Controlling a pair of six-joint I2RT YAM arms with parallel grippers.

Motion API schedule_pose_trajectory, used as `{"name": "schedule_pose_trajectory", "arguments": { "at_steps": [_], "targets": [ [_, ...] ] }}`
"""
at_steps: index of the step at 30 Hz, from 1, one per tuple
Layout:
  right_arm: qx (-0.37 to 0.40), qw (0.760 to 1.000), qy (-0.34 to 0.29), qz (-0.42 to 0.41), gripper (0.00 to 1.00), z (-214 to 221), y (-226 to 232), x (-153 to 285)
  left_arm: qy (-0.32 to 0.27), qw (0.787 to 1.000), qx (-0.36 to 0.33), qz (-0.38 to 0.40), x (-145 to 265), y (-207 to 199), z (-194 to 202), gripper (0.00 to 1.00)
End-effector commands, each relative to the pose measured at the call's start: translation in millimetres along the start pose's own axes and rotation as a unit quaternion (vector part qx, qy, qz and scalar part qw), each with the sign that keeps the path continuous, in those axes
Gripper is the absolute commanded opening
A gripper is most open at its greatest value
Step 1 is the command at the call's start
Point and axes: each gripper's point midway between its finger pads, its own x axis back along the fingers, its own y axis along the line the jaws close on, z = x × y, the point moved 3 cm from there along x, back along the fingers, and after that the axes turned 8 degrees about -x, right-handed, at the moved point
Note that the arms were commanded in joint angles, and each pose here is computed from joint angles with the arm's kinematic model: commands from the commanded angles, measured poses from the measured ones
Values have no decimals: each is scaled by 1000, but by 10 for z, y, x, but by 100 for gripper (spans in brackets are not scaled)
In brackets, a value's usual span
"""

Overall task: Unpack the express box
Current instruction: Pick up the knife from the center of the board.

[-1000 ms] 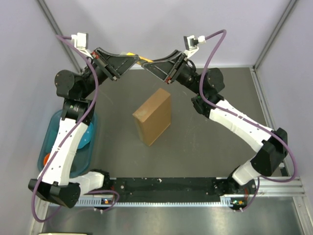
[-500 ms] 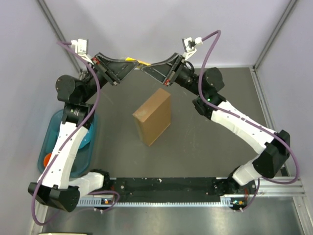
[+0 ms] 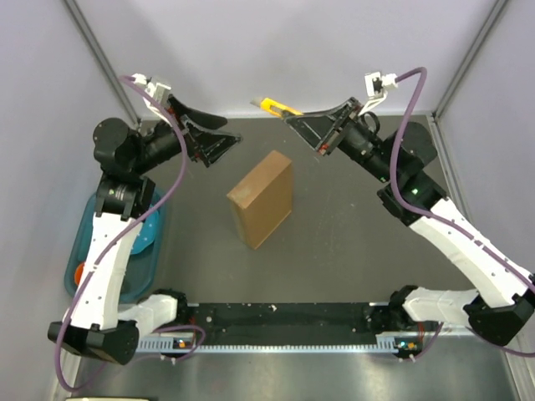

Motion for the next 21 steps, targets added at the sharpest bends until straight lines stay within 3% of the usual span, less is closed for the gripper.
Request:
{"name": "schedule_pose_trajectory", "arguments": {
  "at_steps": [1, 5, 8, 11, 16, 21],
  "targets": [
    [57, 986, -14, 154, 0, 18, -585, 204, 65, 993, -96, -36, 202, 146, 184, 90],
    [76, 959, -33, 271, 0, 57, -1021, 415, 139, 965, -186, -122, 370, 600, 522, 86],
    [78, 925, -33, 371, 0, 101, -1352, 575, 189, 940, -211, -192, 526, 961, 841, 84],
    [76, 904, -41, 419, 0, 166, -1557, 667, 243, 921, -211, -221, 667, 1195, 1238, 79],
    [99, 870, -38, 482, 0, 236, -1829, 799, 300, 898, -201, -251, 838, 1442, 1732, 78],
    [96, 842, 1, 531, 0, 562, -2206, 881, 327, 897, -196, -222, 882, 1491, 2103, 75]
  ]
}}
